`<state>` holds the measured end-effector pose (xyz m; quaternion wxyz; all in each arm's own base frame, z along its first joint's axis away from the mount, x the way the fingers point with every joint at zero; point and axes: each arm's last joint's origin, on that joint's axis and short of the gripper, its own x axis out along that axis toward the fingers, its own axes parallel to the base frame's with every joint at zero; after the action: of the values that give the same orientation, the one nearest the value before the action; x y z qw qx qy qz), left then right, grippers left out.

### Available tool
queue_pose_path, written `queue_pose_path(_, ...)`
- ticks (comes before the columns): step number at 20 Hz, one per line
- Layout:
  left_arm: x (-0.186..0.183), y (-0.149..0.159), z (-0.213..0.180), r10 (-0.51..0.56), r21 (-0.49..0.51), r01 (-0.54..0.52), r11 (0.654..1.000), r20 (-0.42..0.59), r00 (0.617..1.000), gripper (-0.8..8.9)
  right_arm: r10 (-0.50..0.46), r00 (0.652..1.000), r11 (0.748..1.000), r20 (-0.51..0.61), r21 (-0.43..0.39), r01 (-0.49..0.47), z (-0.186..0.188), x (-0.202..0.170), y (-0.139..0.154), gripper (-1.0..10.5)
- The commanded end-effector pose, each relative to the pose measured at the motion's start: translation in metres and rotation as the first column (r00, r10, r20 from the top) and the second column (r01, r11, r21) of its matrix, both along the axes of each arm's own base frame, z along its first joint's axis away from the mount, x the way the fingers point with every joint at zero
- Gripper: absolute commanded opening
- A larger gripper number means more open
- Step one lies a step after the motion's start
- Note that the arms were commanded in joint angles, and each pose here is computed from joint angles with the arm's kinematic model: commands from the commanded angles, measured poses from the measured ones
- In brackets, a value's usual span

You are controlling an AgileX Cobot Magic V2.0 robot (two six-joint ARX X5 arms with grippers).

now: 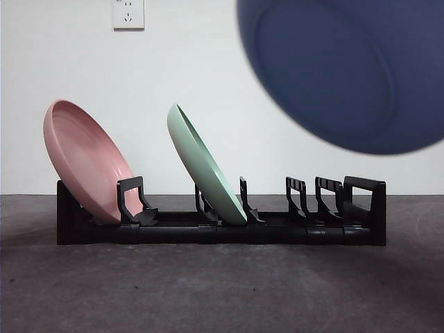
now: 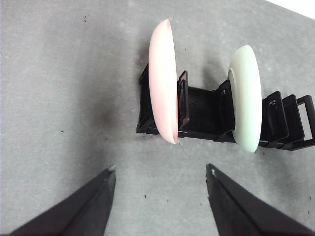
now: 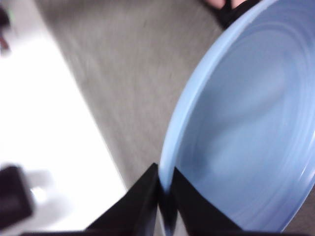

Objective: Place the plate

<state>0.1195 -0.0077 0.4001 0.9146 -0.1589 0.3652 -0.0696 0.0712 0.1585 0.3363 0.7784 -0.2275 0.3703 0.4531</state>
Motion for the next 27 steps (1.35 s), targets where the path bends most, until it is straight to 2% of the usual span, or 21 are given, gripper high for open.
queue_pose_path(1, 0.001, 0.000, 0.005, -0.009, 0.003, 0.009, 1.000, 0.026, 1.000, 2.89, 0.050, 0.997, 0.996, 0.066, -0.074, -0.045, -0.012, -0.014, 0.022, 0.1)
queue_pose_path(5, 0.001, 0.000, 0.005, -0.009, 0.004, 0.009, 1.000, 0.026, 1.000, 2.89, 0.158, 0.983, 0.970, 0.096, -0.200, -0.137, -0.041, -0.026, 0.066, 0.1)
queue_pose_path(9, 0.001, 0.000, 0.005, -0.009, 0.004, 0.009, 1.000, 0.026, 1.000, 2.89, 0.224, 0.973, 0.918, 0.062, -0.348, -0.189, -0.081, -0.024, 0.102, 0.1)
queue_pose_path(11, 0.001, 0.000, 0.005, -0.009, 0.004, 0.009, 1.000, 0.026, 1.000, 2.89, 0.244, 0.968, 0.901, 0.058, -0.382, -0.205, -0.097, -0.020, 0.115, 0.1)
queue_pose_path(15, 0.000, 0.000, 0.005, -0.009, 0.004, 0.009, 1.000, 0.025, 1.000, 2.89, 0.234, 0.970, 0.898, 0.068, -0.397, -0.189, -0.123, -0.007, 0.136, 0.1)
queue_pose_path(17, 0.000, 0.000, 0.005, -0.011, 0.006, 0.011, 1.000, 0.025, 1.000, 2.89, 0.208, 0.973, 0.892, 0.099, -0.427, -0.148, -0.133, -0.001, 0.140, 0.1)
queue_pose_path(19, 0.000, 0.000, 0.005, -0.011, 0.006, 0.011, 1.000, 0.024, 1.000, 2.89, 0.206, 0.973, 0.881, 0.100, -0.451, -0.141, -0.142, 0.006, 0.143, 0.1)
queue_pose_path(22, 0.000, 0.000, 0.005, -0.015, 0.010, 0.015, 1.000, 0.025, 1.000, 2.89, 0.194, 0.976, 0.879, 0.097, -0.459, -0.129, -0.150, 0.015, 0.146, 0.1)
queue_pose_path(27, 0.000, 0.000, 0.005, -0.026, 0.023, 0.025, 0.999, 0.028, 0.999, 2.89, 0.190, 0.981, 0.869, 0.034, -0.471, -0.151, -0.161, 0.023, 0.146, 0.1)
